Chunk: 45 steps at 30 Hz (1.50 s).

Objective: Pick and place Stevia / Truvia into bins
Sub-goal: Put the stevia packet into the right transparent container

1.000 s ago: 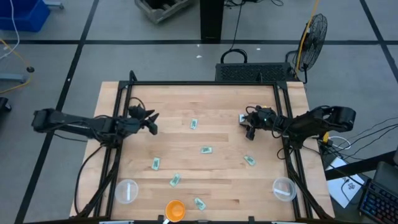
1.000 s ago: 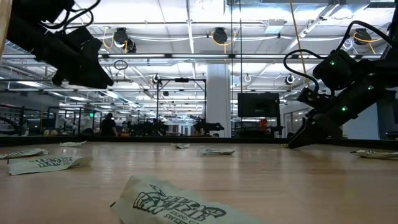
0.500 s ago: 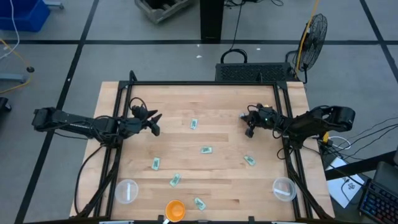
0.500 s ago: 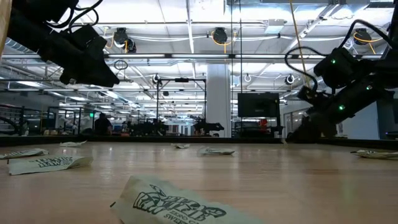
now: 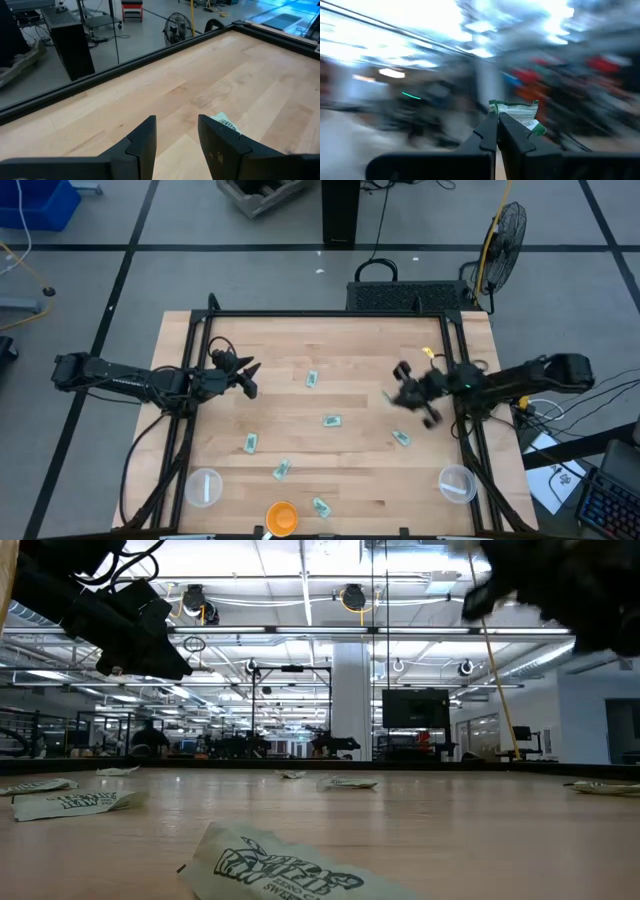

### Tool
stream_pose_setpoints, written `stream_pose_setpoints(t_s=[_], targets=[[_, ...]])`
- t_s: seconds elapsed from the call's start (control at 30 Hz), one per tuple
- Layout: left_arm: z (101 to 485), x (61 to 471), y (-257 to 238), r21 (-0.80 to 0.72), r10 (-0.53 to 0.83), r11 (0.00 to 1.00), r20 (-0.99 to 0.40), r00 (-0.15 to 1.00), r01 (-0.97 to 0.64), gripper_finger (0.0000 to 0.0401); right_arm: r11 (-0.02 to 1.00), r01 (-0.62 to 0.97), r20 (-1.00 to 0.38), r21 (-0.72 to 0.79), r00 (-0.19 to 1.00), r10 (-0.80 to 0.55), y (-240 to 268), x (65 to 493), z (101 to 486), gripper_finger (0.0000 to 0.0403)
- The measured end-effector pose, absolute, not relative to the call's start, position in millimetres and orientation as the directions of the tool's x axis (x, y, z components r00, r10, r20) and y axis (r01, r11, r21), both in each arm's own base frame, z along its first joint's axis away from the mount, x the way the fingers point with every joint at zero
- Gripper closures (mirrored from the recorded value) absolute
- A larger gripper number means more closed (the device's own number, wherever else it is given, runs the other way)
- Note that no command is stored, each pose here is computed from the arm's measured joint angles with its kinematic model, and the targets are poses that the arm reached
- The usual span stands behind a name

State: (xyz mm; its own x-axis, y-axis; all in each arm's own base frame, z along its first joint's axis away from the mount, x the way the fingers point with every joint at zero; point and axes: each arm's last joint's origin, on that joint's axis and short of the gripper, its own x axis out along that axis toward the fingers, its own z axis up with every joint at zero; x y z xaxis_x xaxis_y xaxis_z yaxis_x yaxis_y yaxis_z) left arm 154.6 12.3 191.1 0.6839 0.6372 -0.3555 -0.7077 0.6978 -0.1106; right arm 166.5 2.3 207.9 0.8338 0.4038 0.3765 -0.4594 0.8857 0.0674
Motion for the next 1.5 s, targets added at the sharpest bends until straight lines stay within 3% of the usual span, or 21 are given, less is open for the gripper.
stream_pose_setpoints(t_s=[0.07,0.17,0.27,0.33,0.4,0.63,0.77,0.83,0.93,1.07,1.27,1.5], targets=[[191,155,12,-0.111,0.637,0.698,-0.356,0.684,-0.708,0.0251,0.830,-0.554,0.387,0.055,0.779,0.494,22,166,217,0.0401],[191,154,12,-0.107,0.637,0.698,-0.359,0.682,-0.708,0.0251,0.801,-0.581,0.238,0.144,0.806,0.542,48,172,214,0.0401],[190,155,12,-0.114,0.622,0.708,-0.365,0.692,-0.697,0.0251,0.886,-0.326,-0.195,0.331,0.894,0.402,69,180,199,0.0401],[190,155,11,-0.121,0.606,0.720,-0.372,0.704,-0.684,0.0251,0.928,-0.090,-0.507,0.360,0.816,0.276,79,176,189,0.0401],[190,155,11,-0.130,0.588,0.731,-0.379,0.715,-0.670,0.0251,0.930,0.032,-0.635,0.365,0.740,0.224,90,173,195,0.0402],[190,156,11,-0.149,0.577,0.732,-0.382,0.722,-0.664,0.0251,0.817,0.055,-0.589,0.573,0.721,0.364,130,164,252,0.0402],[190,156,11,-0.152,0.576,0.732,-0.383,0.722,-0.665,0.0251,0.831,0.157,-0.658,0.533,0.695,0.291,137,149,249,0.0402],[190,156,11,-0.151,0.576,0.732,-0.382,0.722,-0.664,0.0251,0.798,0.289,-0.737,0.528,0.623,0.261,136,139,238,0.0402],[190,156,11,-0.137,0.577,0.738,-0.379,0.724,-0.660,0.0251,0.712,0.518,-0.868,0.475,0.411,0.280,136,122,221,0.0402],[191,156,11,-0.107,0.582,0.746,-0.375,0.722,-0.657,0.0251,0.569,0.743,-0.921,0.352,0.167,0.352,141,108,208,0.0403],[195,157,16,-0.087,0.623,0.727,-0.334,0.708,-0.681,0.0251,0.473,0.841,-0.886,0.262,0.015,0.464,158,107,201,0.0403],[198,158,22,-0.101,0.645,0.709,-0.307,0.700,-0.698,0.0251,0.472,0.868,-0.906,0.157,-0.064,0.418,167,103,189,0.0402]])
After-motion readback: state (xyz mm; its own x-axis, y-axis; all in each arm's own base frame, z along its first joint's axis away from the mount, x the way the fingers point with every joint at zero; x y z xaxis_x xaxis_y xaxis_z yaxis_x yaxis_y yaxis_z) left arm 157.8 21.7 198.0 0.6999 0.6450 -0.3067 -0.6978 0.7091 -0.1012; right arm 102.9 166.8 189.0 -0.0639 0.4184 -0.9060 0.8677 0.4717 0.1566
